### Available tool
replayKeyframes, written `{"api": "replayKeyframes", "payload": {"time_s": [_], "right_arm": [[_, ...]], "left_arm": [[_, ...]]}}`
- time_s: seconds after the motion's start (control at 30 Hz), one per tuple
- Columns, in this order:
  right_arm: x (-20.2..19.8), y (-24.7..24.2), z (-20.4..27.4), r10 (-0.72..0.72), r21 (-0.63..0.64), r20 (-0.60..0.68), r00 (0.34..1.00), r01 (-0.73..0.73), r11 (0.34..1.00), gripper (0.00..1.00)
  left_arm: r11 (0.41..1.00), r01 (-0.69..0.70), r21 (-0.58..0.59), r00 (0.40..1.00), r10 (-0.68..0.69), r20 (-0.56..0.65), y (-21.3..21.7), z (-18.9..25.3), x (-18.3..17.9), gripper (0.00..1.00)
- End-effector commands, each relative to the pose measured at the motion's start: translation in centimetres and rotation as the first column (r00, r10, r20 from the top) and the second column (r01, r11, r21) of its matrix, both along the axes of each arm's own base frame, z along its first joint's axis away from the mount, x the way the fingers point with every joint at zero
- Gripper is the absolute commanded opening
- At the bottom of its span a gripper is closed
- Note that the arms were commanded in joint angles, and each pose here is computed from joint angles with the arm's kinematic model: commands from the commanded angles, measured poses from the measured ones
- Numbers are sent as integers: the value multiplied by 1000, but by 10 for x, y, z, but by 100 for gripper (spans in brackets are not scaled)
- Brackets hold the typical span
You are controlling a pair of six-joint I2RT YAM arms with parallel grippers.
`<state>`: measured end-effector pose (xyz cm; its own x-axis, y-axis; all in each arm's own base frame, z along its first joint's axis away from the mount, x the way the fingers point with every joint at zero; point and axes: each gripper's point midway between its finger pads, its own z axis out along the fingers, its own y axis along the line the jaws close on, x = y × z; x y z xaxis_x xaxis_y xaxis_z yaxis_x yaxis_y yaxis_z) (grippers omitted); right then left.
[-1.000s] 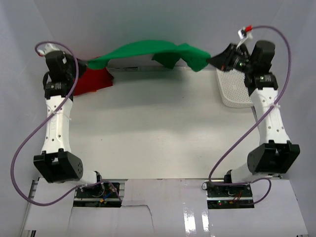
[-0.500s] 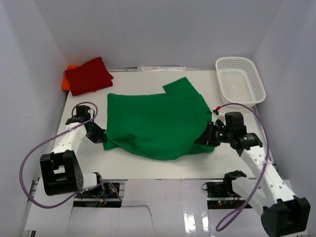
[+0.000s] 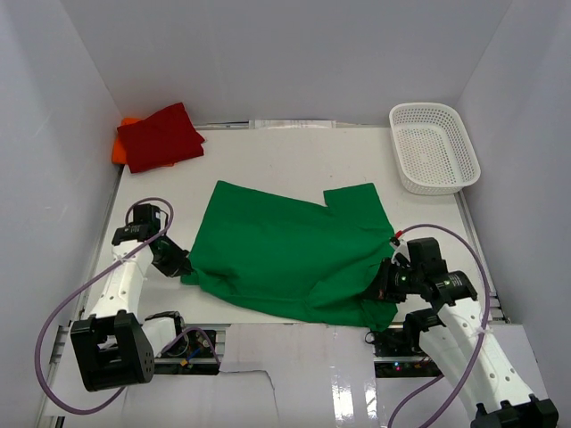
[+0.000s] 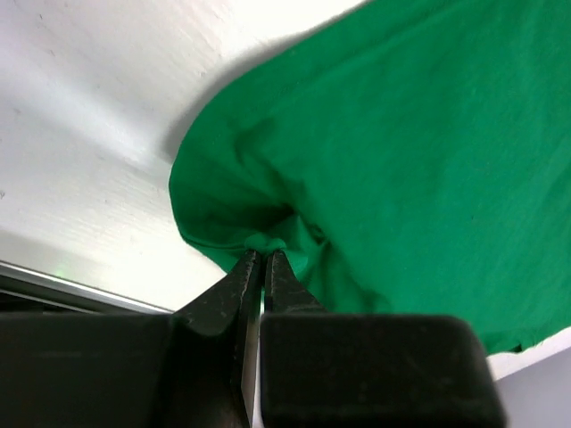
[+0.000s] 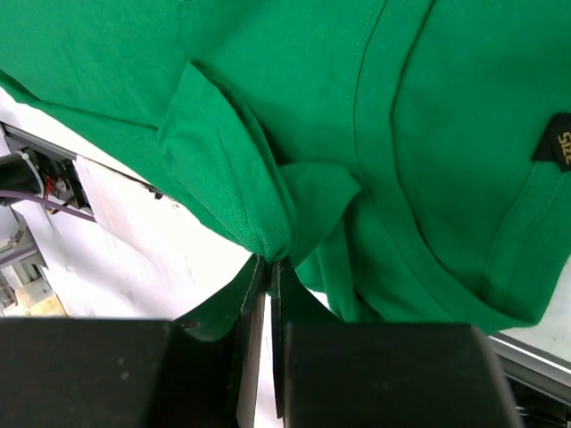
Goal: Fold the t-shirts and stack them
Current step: Fold the flattened tshirt in 1/3 of the way
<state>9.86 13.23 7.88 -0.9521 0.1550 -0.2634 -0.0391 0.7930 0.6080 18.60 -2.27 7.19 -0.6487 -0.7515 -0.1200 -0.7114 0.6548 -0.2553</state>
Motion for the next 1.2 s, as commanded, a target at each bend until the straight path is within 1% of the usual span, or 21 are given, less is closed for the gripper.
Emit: {"api": "replayKeyframes", "payload": {"time_s": [0.0,0.03,0.17,0.2,0.23,0.27,0.37,0.43,0.5,0.63,0.8,1.0,1.17], "right_arm": [[-6,-2,10,-18,6,9,1000,18,1000,8],[-4,-2,18,-22,12,34,999,22,1000,8],[-4,-5,28,-31,-7,37,999,31,999,8],[-8,-7,30,-37,-15,29,999,38,999,8],[-6,-8,40,-45,-16,51,998,46,999,8],[-4,-13,43,-65,-43,64,996,68,997,8],[2,-24,55,-114,-91,106,988,124,988,8],[4,-27,57,-133,-104,109,985,144,984,8],[8,-32,58,-156,-128,120,980,171,977,8],[16,-39,67,-182,-165,142,973,204,965,8],[23,-46,69,-200,-210,147,969,228,951,8],[28,-50,68,-207,-242,139,968,236,941,8],[37,-49,64,-201,-261,128,971,228,938,8]], "left_arm": [[998,38,-42,999,-37,29,-8,17,-4,0],[997,49,-54,998,-47,43,-11,23,-3,0],[994,88,-63,992,-82,92,-14,53,0,0],[993,94,-64,993,-89,80,-16,62,-3,0],[996,84,-28,995,-82,63,-10,62,-4,0],[997,79,-19,995,-78,62,-8,61,-3,0],[998,61,20,994,-62,94,-1,65,6,0],[998,54,32,992,-57,115,2,69,17,0],[998,50,43,991,-55,123,6,67,27,0],[998,54,26,992,-57,108,5,51,39,0],[998,43,45,989,-49,137,10,44,59,0],[996,53,69,988,-62,142,16,36,78,0],[996,70,56,987,-77,143,15,26,92,0]]}}
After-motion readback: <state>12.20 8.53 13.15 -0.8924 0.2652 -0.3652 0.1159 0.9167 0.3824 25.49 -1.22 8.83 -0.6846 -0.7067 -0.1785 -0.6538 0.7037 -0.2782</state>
